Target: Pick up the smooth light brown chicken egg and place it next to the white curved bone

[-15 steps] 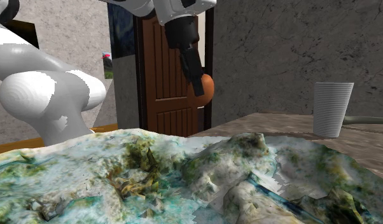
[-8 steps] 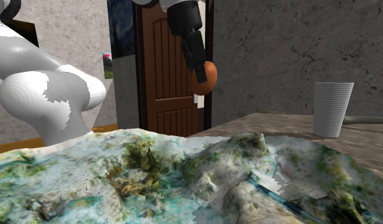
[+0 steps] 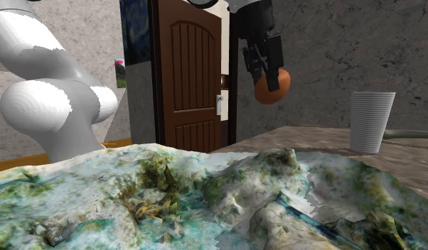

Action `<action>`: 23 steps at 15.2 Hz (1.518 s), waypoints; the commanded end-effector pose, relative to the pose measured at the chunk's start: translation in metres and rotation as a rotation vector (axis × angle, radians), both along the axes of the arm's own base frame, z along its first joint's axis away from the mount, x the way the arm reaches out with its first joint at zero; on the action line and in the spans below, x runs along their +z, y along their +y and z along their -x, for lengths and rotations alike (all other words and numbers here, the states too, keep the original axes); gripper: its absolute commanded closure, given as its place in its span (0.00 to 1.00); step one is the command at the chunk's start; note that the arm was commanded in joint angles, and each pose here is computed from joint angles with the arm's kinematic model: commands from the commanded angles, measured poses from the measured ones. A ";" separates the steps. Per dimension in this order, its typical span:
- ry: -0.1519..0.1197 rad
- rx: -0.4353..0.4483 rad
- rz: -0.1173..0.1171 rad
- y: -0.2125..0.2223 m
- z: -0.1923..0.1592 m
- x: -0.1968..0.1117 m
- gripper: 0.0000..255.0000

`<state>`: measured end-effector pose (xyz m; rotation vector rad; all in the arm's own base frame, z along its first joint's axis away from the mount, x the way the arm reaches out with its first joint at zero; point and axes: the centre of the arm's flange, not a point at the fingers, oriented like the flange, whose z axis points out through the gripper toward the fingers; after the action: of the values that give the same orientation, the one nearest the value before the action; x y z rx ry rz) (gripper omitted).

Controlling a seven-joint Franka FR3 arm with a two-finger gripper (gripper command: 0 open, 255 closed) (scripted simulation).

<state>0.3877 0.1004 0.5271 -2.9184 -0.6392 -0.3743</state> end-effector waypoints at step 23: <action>0.000 0.000 0.000 0.101 -0.299 0.001 1.00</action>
<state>0.6723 0.1970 0.5310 -2.9191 -0.6384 -0.3735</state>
